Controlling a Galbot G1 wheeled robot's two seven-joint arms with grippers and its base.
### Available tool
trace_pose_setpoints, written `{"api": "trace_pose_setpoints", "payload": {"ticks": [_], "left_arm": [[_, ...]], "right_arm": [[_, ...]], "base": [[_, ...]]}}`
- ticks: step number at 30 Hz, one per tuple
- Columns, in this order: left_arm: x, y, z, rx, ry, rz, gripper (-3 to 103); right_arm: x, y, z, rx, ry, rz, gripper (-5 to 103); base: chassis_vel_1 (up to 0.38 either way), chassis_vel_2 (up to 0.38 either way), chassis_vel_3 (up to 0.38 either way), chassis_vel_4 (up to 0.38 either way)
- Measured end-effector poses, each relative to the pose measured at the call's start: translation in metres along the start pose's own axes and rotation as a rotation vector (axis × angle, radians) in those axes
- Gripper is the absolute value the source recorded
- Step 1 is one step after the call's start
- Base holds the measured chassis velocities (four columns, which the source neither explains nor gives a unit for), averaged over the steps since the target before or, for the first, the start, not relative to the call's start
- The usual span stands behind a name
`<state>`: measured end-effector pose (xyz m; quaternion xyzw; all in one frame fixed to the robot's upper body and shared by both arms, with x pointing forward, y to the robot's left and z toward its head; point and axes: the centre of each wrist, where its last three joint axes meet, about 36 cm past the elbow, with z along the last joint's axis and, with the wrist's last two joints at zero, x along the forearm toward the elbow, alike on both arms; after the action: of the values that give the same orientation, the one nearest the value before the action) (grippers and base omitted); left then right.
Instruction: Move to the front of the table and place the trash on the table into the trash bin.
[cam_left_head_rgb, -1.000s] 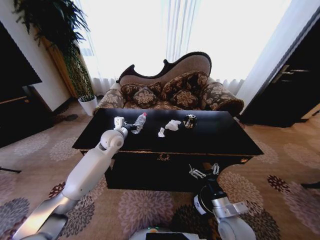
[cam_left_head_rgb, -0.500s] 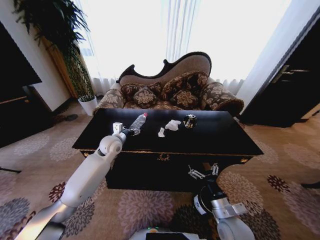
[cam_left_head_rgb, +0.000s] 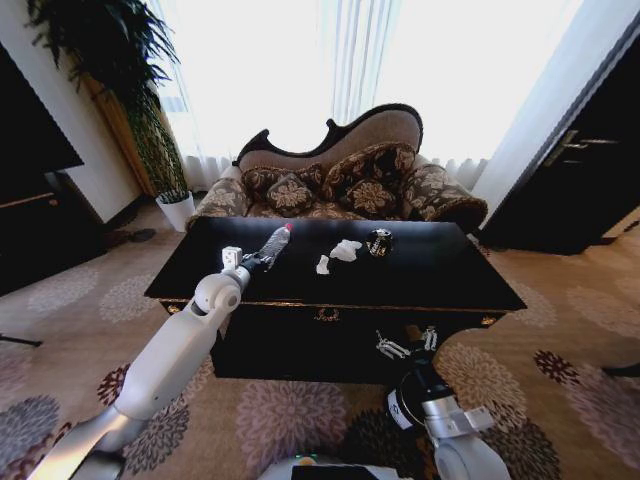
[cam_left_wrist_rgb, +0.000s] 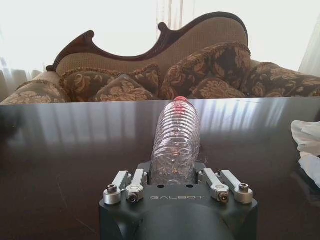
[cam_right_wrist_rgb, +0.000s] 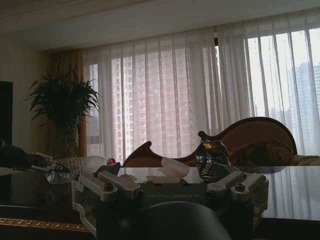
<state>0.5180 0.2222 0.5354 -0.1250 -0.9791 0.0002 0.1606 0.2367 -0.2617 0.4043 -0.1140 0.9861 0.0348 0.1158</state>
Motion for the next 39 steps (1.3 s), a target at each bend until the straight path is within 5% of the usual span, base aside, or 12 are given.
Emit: {"api": "trace_pose_setpoints", "payload": {"ticks": [5,8,14,18,22,30,33,39], "left_arm": [[0.016,0.006,-0.002,0.008,-0.049,0.010,38],[0.043,0.018,0.001,-0.002,-0.170,0.056,38],[0.076,0.031,0.017,-0.125,-0.382,0.142,38],[0.090,0.038,0.032,-0.177,-0.458,0.187,38],[0.104,0.033,0.046,-0.243,-0.541,0.345,38],[0.110,0.019,0.069,-0.422,-0.600,0.502,38],[0.113,0.013,0.076,-0.548,-0.609,0.572,38],[0.116,0.004,0.073,-0.659,-0.623,0.634,38]], "right_arm": [[0.000,0.000,0.002,-0.019,-0.004,0.006,100],[0.000,0.005,0.004,-0.087,-0.017,0.012,100],[-0.001,0.015,-0.002,-0.212,-0.044,0.016,100],[-0.001,0.021,-0.008,-0.276,-0.061,0.003,100],[0.000,0.027,-0.013,-0.368,-0.085,-0.026,100],[-0.003,0.032,-0.014,-0.396,-0.102,-0.080,100],[-0.004,0.041,-0.017,-0.456,-0.117,-0.109,100],[-0.006,0.054,-0.021,-0.538,-0.132,-0.133,100]], "base": [[0.000,0.000,0.000,0.000],[0.000,0.000,0.000,0.000],[0.000,0.000,0.000,0.000],[0.000,0.000,0.000,0.000],[0.000,0.000,0.000,0.000],[0.000,0.000,0.000,0.000],[0.000,0.000,0.000,0.000],[0.000,0.000,0.000,0.000]]}}
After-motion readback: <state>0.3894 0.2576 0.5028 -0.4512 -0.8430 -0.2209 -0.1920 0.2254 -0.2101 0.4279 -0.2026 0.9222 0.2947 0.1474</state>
